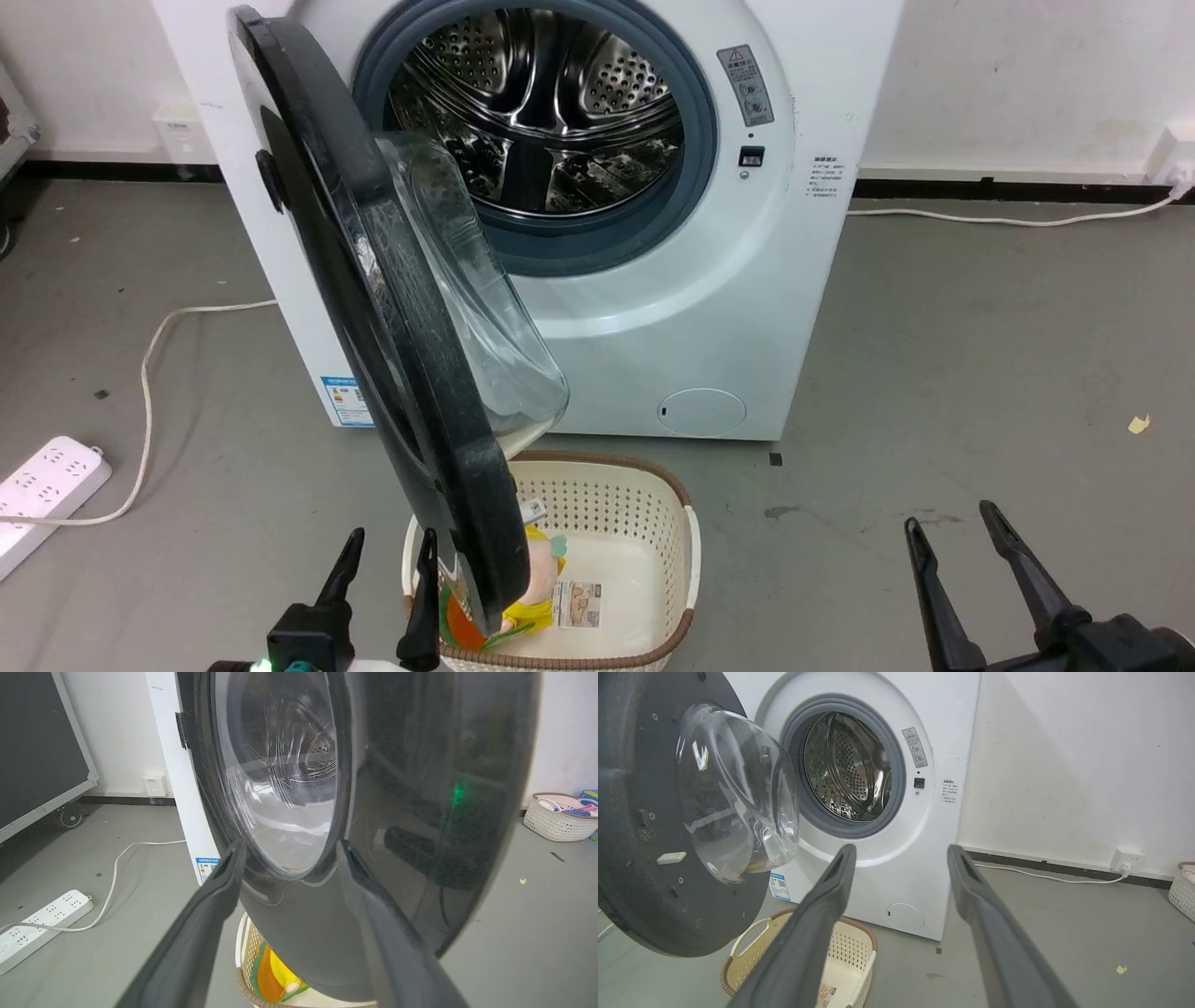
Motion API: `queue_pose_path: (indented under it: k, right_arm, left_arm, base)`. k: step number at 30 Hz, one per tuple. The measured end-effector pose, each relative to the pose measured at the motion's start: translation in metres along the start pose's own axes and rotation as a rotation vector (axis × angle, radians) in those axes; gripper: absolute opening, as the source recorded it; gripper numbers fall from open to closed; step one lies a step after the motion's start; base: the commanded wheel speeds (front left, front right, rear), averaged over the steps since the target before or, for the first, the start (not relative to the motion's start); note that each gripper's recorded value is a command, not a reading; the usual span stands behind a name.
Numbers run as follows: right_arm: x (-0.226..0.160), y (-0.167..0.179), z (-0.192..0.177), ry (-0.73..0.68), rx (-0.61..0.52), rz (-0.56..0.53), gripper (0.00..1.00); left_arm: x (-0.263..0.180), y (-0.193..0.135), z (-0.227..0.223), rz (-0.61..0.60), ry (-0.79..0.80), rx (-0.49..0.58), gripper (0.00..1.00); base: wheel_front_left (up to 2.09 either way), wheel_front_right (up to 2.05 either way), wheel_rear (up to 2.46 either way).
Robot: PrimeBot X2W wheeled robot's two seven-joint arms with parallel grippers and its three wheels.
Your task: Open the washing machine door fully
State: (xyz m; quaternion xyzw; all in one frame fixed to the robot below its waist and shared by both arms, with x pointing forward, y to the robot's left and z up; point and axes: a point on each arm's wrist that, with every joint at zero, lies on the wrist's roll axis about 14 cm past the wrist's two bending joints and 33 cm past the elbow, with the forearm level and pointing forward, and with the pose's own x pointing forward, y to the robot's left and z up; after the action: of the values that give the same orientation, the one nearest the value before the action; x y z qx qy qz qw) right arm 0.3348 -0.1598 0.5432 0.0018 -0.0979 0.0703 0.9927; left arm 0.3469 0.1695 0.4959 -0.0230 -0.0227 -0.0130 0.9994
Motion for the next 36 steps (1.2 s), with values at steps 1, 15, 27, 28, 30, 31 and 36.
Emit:
queue_pose_path:
  k: [1, 15, 27, 28, 30, 31, 36]
  right_arm:
    - [0.0, 0.0, 0.001, -0.002, 0.0, 0.0, 1.0]
    - [0.0, -0.004, 0.0, -0.001, 0.009, -0.016, 1.0]
    - [-0.002, -0.005, 0.0, -0.004, 0.029, -0.024, 1.0]
    - [-0.003, -0.005, 0.001, -0.005, 0.033, -0.026, 1.0]
    - [-0.004, -0.006, 0.001, -0.005, 0.038, -0.032, 1.0]
    - [-0.004, -0.007, 0.001, -0.004, 0.038, -0.035, 1.0]
    - [-0.006, -0.011, -0.003, 0.005, 0.051, -0.051, 1.0]
  left_arm:
    - [0.0, 0.0, -0.001, 0.0, 0.002, 0.0, 1.0]
    - [0.014, 0.022, 0.094, 0.076, -0.294, -0.019, 0.0]
    - [0.006, -0.008, 0.223, -0.014, -0.686, -0.04, 0.0]
    - [0.008, -0.018, 0.22, -0.046, -0.659, -0.045, 0.0]
    - [0.012, -0.039, 0.213, -0.112, -0.601, -0.054, 0.0]
    - [0.013, -0.049, 0.207, -0.146, -0.563, -0.058, 0.0]
    - [0.015, -0.101, 0.153, -0.311, -0.315, -0.096, 0.0]
  base:
    - [0.0, 0.0, 0.0]
    - [0.0, 0.0, 0.0]
    - [0.0, 0.0, 0.0]
    - [0.0, 0.0, 0.0]
    - [0.0, 0.0, 0.0]
    - [0.0, 0.0, 0.0]
    - [0.0, 0.0, 0.0]
